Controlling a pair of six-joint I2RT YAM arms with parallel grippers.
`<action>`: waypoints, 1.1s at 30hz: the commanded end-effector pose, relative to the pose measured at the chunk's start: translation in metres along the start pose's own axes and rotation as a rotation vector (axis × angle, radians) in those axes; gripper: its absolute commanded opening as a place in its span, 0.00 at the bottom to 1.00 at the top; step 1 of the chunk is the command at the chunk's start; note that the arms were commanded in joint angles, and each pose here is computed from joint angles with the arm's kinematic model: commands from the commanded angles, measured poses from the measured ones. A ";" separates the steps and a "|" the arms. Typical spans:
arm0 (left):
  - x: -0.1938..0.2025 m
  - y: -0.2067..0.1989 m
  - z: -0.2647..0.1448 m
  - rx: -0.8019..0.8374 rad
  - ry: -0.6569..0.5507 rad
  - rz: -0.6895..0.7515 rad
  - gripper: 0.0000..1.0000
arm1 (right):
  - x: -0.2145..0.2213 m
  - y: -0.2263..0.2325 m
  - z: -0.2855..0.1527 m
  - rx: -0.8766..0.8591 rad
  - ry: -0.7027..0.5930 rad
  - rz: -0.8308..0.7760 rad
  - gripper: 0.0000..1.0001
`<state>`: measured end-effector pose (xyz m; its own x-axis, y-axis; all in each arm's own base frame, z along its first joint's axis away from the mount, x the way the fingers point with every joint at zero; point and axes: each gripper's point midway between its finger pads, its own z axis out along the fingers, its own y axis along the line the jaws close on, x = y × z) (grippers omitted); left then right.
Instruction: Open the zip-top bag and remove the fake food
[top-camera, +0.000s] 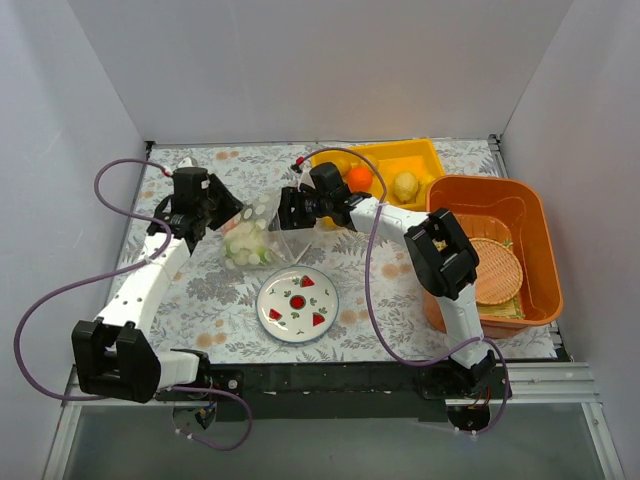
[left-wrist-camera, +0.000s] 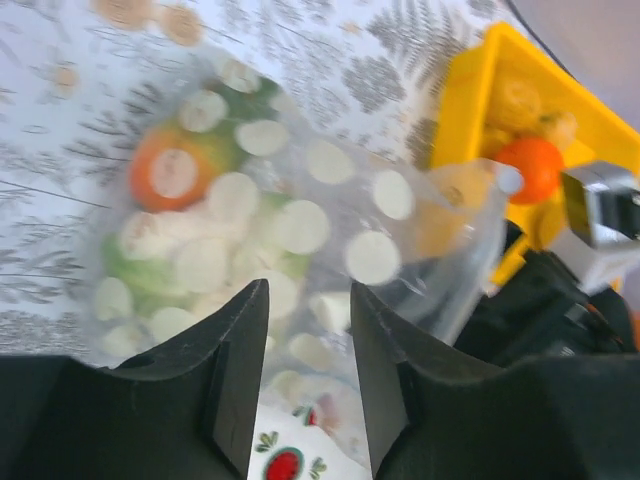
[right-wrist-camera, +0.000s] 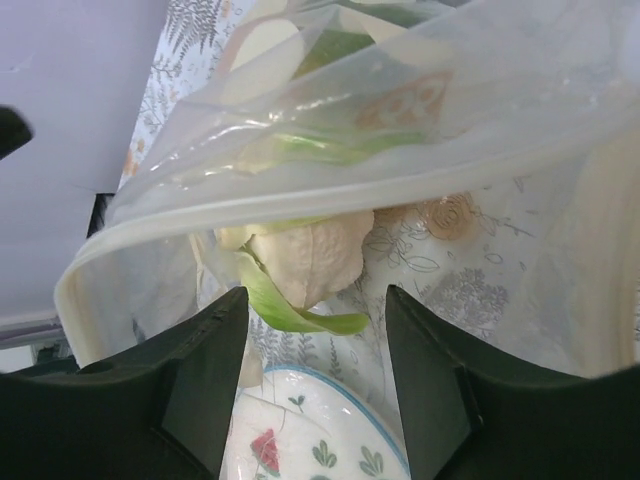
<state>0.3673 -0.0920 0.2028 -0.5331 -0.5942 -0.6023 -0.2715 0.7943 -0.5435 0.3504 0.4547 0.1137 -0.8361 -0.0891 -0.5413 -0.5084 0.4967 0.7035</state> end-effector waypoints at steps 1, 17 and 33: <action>-0.002 0.051 0.010 -0.153 -0.018 -0.024 0.34 | -0.014 0.024 -0.002 -0.107 -0.054 -0.005 0.66; 0.048 0.107 0.063 -0.307 0.076 -0.071 0.01 | 0.013 0.024 0.043 -0.122 -0.005 0.009 0.82; 0.075 0.101 0.067 -0.226 0.154 -0.122 0.00 | 0.012 0.040 0.073 -0.172 -0.023 0.037 0.84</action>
<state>0.3732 -0.0482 0.0733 -0.5371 -0.6715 -0.5106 -0.5170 0.7403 -0.4298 0.3311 0.5158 0.0826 -0.8671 -0.0899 -0.4899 -0.4810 0.4067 0.7767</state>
